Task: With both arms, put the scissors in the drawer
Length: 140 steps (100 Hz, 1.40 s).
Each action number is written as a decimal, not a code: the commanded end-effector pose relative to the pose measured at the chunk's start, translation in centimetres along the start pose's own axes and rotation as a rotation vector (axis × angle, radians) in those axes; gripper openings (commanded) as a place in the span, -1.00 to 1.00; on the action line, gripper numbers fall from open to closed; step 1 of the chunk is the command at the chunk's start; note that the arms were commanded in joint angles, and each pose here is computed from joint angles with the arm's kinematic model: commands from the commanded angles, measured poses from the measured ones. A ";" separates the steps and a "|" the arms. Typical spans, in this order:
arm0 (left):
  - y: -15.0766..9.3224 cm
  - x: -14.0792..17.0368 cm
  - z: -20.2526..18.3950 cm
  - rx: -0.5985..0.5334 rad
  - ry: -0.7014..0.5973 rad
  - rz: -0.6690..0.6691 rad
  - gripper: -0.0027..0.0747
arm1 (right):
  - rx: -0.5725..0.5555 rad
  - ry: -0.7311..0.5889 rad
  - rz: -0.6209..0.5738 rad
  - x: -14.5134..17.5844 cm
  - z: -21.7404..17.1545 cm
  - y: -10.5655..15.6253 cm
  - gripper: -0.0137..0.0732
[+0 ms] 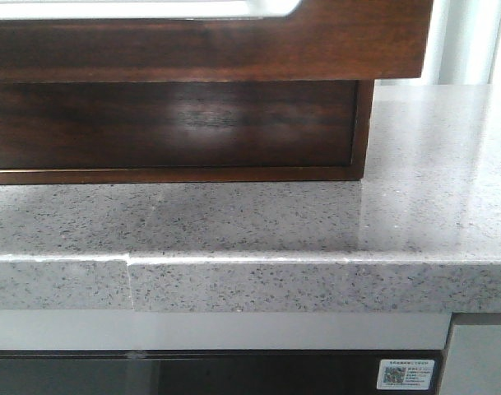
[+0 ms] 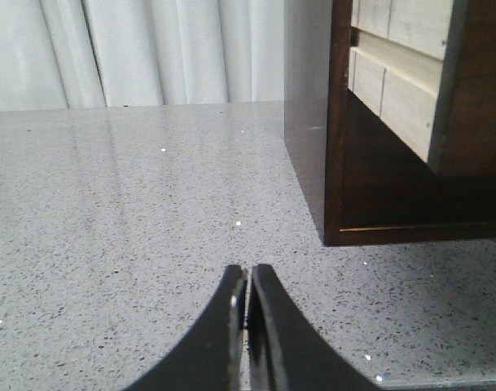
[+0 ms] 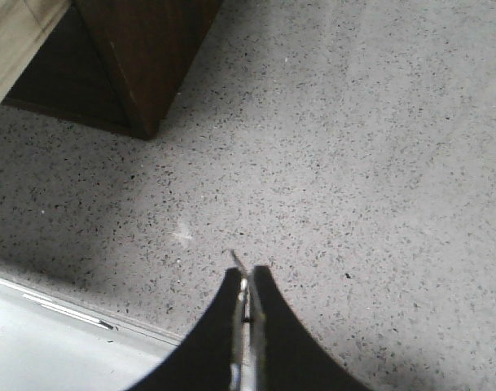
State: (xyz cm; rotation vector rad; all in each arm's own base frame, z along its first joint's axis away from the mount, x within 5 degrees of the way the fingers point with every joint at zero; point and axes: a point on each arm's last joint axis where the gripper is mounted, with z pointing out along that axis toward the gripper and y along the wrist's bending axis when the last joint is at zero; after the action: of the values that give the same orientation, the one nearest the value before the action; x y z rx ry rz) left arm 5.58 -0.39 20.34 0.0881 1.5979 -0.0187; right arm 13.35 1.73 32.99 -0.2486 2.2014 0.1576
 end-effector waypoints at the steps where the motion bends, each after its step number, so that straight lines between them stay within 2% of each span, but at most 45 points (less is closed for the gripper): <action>1: 0.0 0.2 -0.1 -0.007 -0.087 -0.016 -0.98 | 0.017 -0.078 0.006 -1.1 -0.6 -0.1 -0.84; 55: 0.0 0.2 -0.1 -0.007 -0.085 -0.016 -0.98 | 0.015 -0.078 0.004 -1.1 -0.6 -0.1 -0.84; 65: 0.0 0.2 -0.1 -0.007 -0.085 -0.016 -0.98 | 0.016 -0.122 -0.015 -0.8 -1.7 0.3 -0.84; 73: 0.0 0.2 -0.1 -0.007 -0.085 -0.016 -0.98 | 0.045 -0.215 -0.022 -0.3 -2.7 0.4 -0.84; 81: 0.0 0.2 -0.1 -0.007 -0.085 -0.016 -0.98 | 0.083 -0.336 -0.025 1.3 -3.6 0.6 -0.84; 102: 0.0 0.2 -0.1 -0.007 -0.085 -0.016 -0.98 | 0.199 -0.610 -0.009 7.8 -2.6 0.3 -0.84; 120: 0.0 0.2 -0.1 -0.007 -0.085 -0.016 -0.98 | 0.233 -0.691 -0.005 12.1 -1.0 0.2 -0.84; 140: 0.0 0.2 -0.1 -0.007 -0.085 -0.016 -0.98 | 0.267 -0.775 0.027 14.0 0.3 -0.2 -0.84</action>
State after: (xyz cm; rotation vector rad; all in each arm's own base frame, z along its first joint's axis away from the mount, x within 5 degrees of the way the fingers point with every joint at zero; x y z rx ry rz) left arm 5.58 -0.39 20.36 0.0861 1.5955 -0.0204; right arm 5.56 0.22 20.63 -0.0339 1.5743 -0.0051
